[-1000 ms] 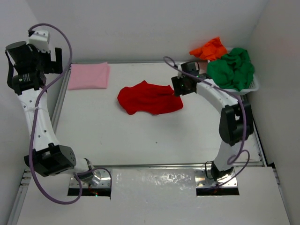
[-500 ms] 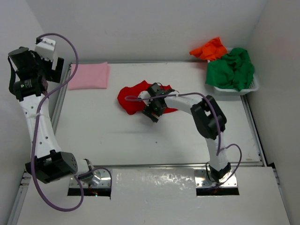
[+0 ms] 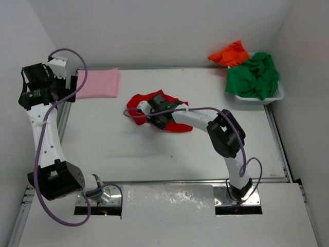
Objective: Fold and stack the t-shirts
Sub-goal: Flatten out the tshirt
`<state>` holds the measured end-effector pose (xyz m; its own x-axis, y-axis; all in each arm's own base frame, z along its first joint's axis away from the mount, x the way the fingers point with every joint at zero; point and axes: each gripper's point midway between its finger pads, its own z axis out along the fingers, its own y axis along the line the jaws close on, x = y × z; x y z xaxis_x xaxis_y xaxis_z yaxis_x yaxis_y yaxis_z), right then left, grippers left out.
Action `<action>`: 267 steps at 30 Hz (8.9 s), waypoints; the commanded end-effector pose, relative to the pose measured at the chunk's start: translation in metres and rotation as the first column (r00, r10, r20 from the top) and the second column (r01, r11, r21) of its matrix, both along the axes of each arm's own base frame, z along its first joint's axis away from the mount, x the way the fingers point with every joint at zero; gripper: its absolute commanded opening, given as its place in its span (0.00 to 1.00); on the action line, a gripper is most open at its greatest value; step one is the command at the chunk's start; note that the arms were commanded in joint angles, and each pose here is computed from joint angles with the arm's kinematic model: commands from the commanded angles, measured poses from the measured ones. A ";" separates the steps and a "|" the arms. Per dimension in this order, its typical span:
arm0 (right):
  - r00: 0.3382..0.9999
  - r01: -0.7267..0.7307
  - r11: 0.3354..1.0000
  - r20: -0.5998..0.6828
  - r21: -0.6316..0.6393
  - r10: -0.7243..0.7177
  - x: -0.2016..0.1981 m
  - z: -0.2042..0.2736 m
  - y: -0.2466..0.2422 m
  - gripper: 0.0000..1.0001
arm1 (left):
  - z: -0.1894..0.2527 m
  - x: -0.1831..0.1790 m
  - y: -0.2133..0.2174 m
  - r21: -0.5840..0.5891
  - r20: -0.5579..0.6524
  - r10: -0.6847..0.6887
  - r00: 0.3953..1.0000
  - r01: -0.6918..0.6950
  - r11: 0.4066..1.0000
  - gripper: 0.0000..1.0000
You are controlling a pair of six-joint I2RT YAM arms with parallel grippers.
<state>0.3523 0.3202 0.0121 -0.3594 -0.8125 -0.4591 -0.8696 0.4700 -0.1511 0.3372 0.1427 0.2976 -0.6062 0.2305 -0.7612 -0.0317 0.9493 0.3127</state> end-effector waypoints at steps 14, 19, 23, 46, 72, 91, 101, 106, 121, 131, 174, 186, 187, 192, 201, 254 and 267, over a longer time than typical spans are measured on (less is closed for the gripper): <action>0.948 0.272 0.539 -0.128 0.797 -0.290 0.037 0.244 -0.027 0.00 | 0.019 0.032 -0.037 -0.103 0.137 -0.158 0.978 0.173 0.980 0.87; 0.851 0.477 0.632 -0.143 0.611 -0.505 0.015 0.143 -0.128 0.00 | 0.002 0.039 -0.093 -0.165 0.116 -0.315 0.942 0.331 0.929 0.82; 0.489 0.820 0.346 -0.242 0.456 -0.838 0.023 0.095 -0.274 0.36 | -0.020 0.041 -0.126 -0.148 0.056 -0.400 0.915 0.404 0.903 0.82; 0.992 -0.014 0.993 0.122 0.116 -0.001 -0.029 0.051 0.148 0.73 | -0.105 -0.004 -0.053 -0.205 -0.144 -0.117 0.983 0.086 0.975 0.82; 0.812 0.472 0.671 0.014 0.572 -0.584 0.061 0.220 -0.064 0.00 | -0.065 0.028 -0.115 -0.205 -0.057 -0.357 0.932 0.339 0.918 0.76; 0.478 0.694 0.322 -0.078 0.644 -0.875 0.021 0.220 -0.273 0.00 | -0.212 -0.029 -0.373 0.003 -0.444 -0.796 0.412 0.889 0.458 0.98; 0.506 0.689 0.345 -0.082 0.638 -0.858 0.026 0.214 -0.268 0.00 | -0.236 0.049 -0.331 0.422 -0.401 -0.514 0.758 0.651 0.631 0.98; 0.508 0.696 0.353 -0.081 0.625 -0.858 0.020 0.203 -0.269 0.00 | -0.257 0.049 -0.335 0.333 -0.418 -0.559 0.716 0.694 0.639 0.44; 0.498 0.515 0.439 0.159 0.736 -0.852 -0.008 0.308 -0.288 0.00 | -0.040 -0.006 -0.274 0.148 -0.270 -0.793 0.545 0.838 0.525 0.00; 0.498 0.409 0.559 0.337 0.722 -0.799 -0.039 0.389 -0.295 0.00 | -0.007 -0.069 -0.257 0.072 -0.298 -0.897 0.325 0.945 0.319 0.05; 0.658 0.576 0.500 -0.004 0.647 -0.753 0.001 0.210 -0.255 0.00 | -0.270 -0.080 -0.230 -0.136 -0.585 -0.654 0.479 0.737 0.662 0.82; 0.625 0.584 0.521 0.064 0.622 -0.778 0.015 0.231 -0.268 0.00 | -0.160 -0.015 -0.203 -0.048 -0.395 -0.619 0.679 0.657 0.752 0.00; 0.625 0.585 0.522 0.065 0.621 -0.778 0.017 0.232 -0.268 0.00 | -0.136 -0.003 -0.200 -0.019 -0.340 -0.618 0.709 0.652 0.758 0.00; 0.619 0.562 0.534 0.108 0.632 -0.778 0.020 0.254 -0.271 0.00 | -0.085 0.006 -0.190 0.053 -0.259 -0.613 0.747 0.644 0.763 0.00; 0.592 0.546 0.567 0.195 0.617 -0.782 0.005 0.280 -0.284 0.00 | -0.073 -0.031 -0.188 0.042 -0.336 -0.677 0.655 0.728 0.684 0.00; 0.551 0.402 0.562 0.300 0.723 -0.779 0.030 0.388 -0.281 0.00 | -0.069 0.013 -0.128 0.177 -0.190 -0.420 0.888 0.451 0.875 0.00; 0.440 0.190 0.572 0.452 0.798 -0.776 -0.002 0.518 -0.285 0.00 | 0.101 0.032 -0.127 0.261 0.129 -0.379 0.916 0.337 0.904 0.00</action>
